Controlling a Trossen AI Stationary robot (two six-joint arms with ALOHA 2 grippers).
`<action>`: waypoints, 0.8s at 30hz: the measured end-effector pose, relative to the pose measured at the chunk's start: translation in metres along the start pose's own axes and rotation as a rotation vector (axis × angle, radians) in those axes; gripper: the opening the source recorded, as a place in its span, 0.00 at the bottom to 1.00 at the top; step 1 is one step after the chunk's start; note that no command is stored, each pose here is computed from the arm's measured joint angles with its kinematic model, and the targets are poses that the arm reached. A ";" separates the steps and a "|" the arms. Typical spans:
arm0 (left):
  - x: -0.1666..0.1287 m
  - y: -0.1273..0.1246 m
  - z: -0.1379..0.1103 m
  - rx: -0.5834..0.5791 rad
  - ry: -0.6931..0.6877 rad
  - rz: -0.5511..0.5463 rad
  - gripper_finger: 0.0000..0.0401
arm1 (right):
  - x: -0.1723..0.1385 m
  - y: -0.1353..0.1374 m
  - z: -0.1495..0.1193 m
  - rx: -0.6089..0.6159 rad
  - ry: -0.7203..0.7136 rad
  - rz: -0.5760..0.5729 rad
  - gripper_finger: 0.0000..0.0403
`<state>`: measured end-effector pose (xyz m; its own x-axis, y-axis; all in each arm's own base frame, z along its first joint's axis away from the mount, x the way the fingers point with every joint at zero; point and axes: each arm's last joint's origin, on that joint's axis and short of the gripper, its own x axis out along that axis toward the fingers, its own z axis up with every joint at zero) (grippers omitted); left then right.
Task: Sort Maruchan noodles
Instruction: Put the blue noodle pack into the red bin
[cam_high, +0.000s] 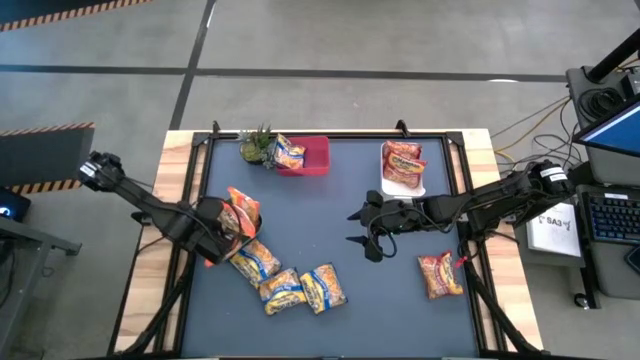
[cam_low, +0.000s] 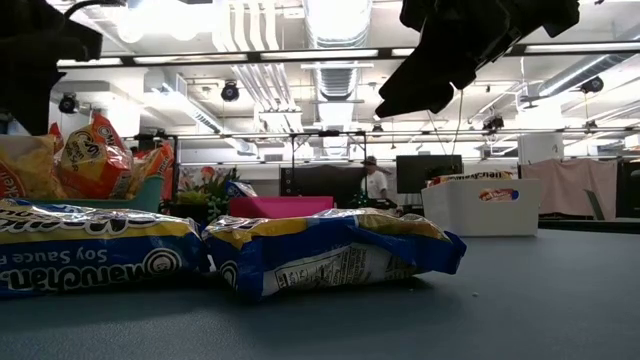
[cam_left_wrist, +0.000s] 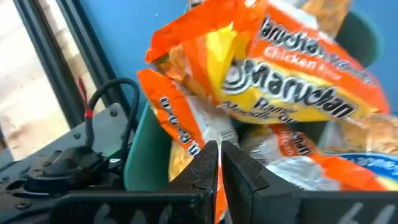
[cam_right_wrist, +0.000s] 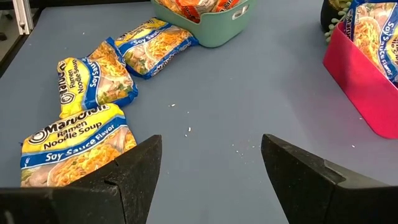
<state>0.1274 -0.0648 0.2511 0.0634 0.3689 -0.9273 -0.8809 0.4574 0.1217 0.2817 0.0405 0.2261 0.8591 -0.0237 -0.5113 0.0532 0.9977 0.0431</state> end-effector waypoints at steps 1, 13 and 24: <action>-0.002 -0.001 0.001 -0.007 -0.010 -0.009 0.02 | 0.000 0.000 0.000 0.000 0.000 0.000 0.66; -0.055 -0.062 0.025 0.407 -0.480 -0.438 0.03 | 0.004 0.004 0.001 0.096 -0.002 0.116 0.62; -0.053 -0.105 0.029 0.693 -0.785 -0.296 0.00 | 0.061 0.025 0.003 0.096 0.030 0.288 0.22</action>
<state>0.2298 -0.1091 0.2974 0.7284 0.4706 -0.4980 -0.3411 0.8794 0.3321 0.3369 0.0637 0.1986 0.8302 0.2627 -0.4917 -0.1414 0.9524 0.2702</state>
